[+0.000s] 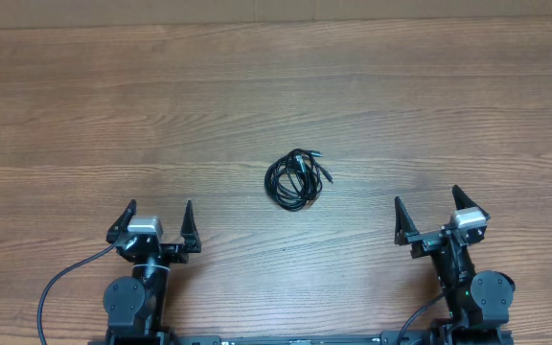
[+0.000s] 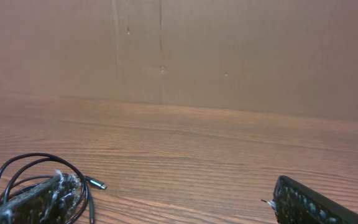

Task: Untangle cables
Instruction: 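Raise both grippers from rest and open them toward the cable bundle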

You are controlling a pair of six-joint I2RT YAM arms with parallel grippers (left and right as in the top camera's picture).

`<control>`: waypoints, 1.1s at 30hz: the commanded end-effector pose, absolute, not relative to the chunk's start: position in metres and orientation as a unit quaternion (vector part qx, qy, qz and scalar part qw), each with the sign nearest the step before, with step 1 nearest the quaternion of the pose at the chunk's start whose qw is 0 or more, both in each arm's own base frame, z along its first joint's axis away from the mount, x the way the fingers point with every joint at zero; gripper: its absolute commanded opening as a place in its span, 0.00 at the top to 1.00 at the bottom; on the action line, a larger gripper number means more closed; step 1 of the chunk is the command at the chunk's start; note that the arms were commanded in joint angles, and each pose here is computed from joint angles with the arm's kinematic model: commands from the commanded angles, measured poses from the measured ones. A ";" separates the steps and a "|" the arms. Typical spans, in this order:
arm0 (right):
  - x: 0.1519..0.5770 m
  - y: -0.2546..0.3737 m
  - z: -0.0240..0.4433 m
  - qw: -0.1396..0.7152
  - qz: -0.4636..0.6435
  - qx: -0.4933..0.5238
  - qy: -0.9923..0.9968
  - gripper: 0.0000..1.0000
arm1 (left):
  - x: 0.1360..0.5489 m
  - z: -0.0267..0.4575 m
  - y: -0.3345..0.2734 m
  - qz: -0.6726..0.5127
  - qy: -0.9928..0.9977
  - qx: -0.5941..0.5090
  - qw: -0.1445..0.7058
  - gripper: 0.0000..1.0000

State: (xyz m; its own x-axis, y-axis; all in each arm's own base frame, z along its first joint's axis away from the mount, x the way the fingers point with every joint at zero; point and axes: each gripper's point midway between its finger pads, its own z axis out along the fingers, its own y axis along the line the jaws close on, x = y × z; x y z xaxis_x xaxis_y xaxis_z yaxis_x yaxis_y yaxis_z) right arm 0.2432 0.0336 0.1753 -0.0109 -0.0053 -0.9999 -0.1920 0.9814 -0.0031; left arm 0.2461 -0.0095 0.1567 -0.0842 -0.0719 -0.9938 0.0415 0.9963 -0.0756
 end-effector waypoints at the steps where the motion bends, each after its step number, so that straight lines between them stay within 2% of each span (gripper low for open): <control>1: 0.244 0.033 0.173 0.701 0.065 -0.069 0.707 0.00 | 0.246 0.157 -0.013 -0.066 0.732 -0.020 0.677 0.01; 11: 0.243 0.034 0.174 0.701 0.066 -0.070 0.706 0.00 | 0.245 0.157 -0.017 -0.252 0.703 -0.205 0.633 0.01; 16: 0.237 0.058 0.176 0.698 0.117 -0.122 0.695 0.00 | 0.245 0.158 -0.019 -0.306 0.685 -0.257 0.609 0.00; 19: 0.229 0.076 0.178 0.694 0.155 -0.161 0.685 0.00 | 0.243 0.160 -0.035 -0.333 0.694 -0.220 0.600 0.00; 26: 0.192 0.126 0.179 0.655 0.277 -0.285 0.642 0.00 | 0.224 0.166 -0.085 -0.350 0.720 -0.012 0.598 0.00; 30: 0.180 0.137 0.182 0.644 0.309 -0.315 0.625 0.00 | 0.221 0.171 -0.089 -0.358 0.717 0.000 0.598 0.00; 33: 0.177 0.137 0.209 0.672 0.323 -0.304 0.594 0.00 | 0.219 0.186 -0.089 -0.349 0.709 0.016 0.613 0.00</control>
